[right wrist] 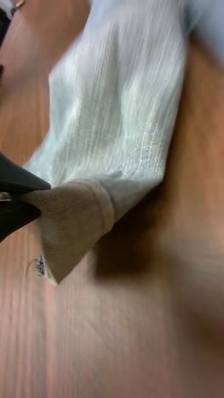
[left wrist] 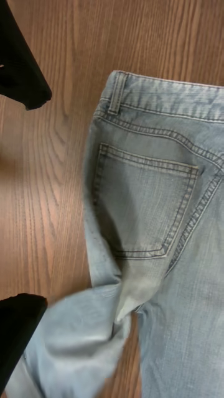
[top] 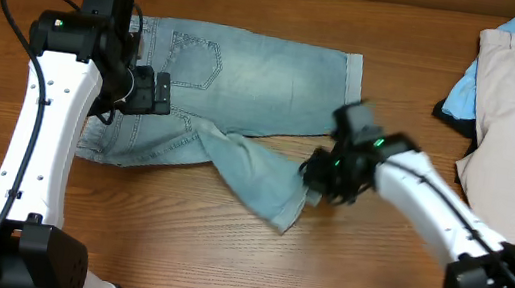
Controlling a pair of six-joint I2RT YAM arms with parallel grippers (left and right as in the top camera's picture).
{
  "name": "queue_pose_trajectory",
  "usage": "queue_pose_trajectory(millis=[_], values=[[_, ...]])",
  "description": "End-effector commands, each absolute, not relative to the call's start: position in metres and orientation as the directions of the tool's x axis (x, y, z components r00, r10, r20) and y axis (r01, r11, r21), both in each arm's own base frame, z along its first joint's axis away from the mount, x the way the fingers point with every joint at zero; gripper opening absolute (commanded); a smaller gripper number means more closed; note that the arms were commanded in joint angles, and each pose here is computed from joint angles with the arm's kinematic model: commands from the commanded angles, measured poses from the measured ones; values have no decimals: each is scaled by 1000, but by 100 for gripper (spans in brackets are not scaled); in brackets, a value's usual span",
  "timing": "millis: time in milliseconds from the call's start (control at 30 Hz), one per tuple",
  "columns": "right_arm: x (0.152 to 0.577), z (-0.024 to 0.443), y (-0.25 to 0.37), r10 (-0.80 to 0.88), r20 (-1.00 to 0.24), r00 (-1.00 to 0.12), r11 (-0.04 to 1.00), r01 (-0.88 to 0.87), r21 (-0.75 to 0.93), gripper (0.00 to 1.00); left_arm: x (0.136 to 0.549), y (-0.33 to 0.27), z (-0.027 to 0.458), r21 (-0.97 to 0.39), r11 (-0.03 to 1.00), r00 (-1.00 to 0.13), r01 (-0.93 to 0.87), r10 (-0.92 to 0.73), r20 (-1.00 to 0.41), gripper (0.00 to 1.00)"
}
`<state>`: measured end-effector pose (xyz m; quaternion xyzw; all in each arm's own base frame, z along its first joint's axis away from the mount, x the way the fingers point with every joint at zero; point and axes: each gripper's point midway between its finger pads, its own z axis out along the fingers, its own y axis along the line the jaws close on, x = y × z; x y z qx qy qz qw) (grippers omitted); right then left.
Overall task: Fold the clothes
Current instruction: 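Grasp the twisted leg hem with the right gripper and straighten it rightward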
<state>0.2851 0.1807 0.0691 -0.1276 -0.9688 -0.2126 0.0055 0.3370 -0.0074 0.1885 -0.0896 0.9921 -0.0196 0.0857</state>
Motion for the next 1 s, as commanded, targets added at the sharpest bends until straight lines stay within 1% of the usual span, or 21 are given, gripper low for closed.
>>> queue_pose_trajectory(millis=[0, 100, 200, 367, 467, 567, 600, 700, 767, 867, 933, 967], values=[[340, 133, 170, 138, -177, -974, 893, 45, 447, 4, 336, -4, 194, -54, 980, -962, -189, -196, -189, 100], [359, 172, 157, 108, -272, -956, 911, -14, 411, 4, 339, -4, 194, -56, 981, -960, -188, -196, -199, 100], [361, 186, 143, 107, -293, -950, 938, -1, 348, 4, 339, -4, 194, -56, 981, -960, -188, -196, -199, 100], [338, 156, 129, 105, -195, -975, 960, 49, 276, 4, 339, -4, 194, -56, 981, -960, -188, -196, -199, 100], [318, 123, 122, 145, -101, -984, 961, 116, 251, 7, 339, -5, 194, -59, 981, -960, -187, -195, -199, 100], [290, 89, 109, 213, 14, -977, 955, 211, 208, 15, 338, -5, 194, -53, 986, -966, -161, -168, -195, 100], [284, 83, 106, 234, 37, -972, 952, 237, 197, 17, 337, -5, 194, -52, 987, -968, -155, -162, -193, 100], [263, 63, 91, 317, 118, -941, 931, 333, 152, 29, 336, -5, 194, -47, 989, -971, -140, -146, -189, 100], [259, 58, 82, 360, 139, -923, 915, 378, 139, 31, 335, -5, 194, -44, 991, -974, -124, -130, -185, 100], [265, 60, 71, 404, 137, -904, 892, 423, 158, 33, 334, -5, 193, -38, 994, -977, -102, -107, -182, 100], [276, 67, 70, 380, 114, -918, 893, 396, 214, 35, 334, -4, 193, -36, 994, -978, -101, -106, -182, 100], [281, 71, 71, 366, 98, -926, 894, 379, 240, 38, 334, -4, 193, -36, 994, -977, -102, -107, -182, 100]])
